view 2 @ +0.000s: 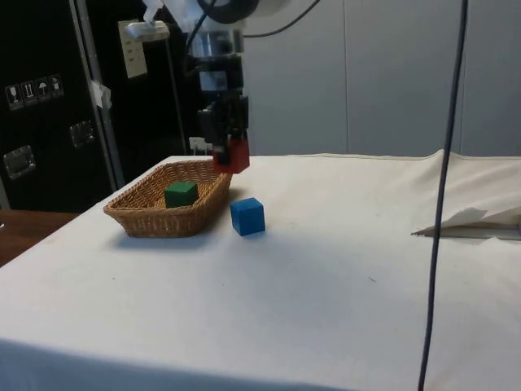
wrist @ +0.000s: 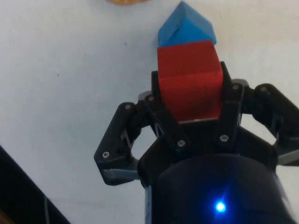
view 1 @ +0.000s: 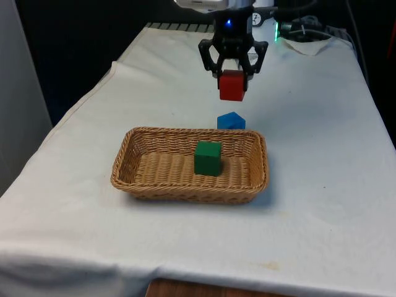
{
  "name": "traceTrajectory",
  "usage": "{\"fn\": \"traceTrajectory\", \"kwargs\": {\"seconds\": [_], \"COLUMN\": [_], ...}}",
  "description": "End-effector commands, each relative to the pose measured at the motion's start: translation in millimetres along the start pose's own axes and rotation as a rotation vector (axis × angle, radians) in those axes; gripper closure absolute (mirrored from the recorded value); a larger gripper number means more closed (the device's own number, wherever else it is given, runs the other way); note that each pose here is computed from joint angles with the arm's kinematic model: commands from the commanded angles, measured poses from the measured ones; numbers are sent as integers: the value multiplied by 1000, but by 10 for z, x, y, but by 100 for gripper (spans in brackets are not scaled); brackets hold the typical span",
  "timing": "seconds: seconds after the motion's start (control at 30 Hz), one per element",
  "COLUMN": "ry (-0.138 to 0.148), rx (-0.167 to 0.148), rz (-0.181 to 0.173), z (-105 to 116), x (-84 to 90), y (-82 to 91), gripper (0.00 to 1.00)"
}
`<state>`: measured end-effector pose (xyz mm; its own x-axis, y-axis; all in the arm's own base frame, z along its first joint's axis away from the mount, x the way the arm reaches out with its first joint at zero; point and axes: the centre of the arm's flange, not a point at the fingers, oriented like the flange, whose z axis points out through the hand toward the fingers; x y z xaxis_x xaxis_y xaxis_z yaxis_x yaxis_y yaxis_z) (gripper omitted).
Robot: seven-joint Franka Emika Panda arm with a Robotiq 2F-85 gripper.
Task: Pick up exactly two blocks and place them into the basket.
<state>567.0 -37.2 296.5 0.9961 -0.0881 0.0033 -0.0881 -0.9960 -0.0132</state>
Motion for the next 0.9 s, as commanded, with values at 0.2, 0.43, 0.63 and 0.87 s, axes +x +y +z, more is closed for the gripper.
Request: {"fn": "traceTrajectory", "kwargs": {"seconds": [0.2,0.43,0.63,0.87], "ry": [-4,10,14,29], "rx": [0,-18,-11,-10], "rz": [-3,-2,-4,-2], "z": [20,68,163,189], "x": [215,422,687,875], "y": [73,180,342,528], "gripper": [99,99,99,99]}}
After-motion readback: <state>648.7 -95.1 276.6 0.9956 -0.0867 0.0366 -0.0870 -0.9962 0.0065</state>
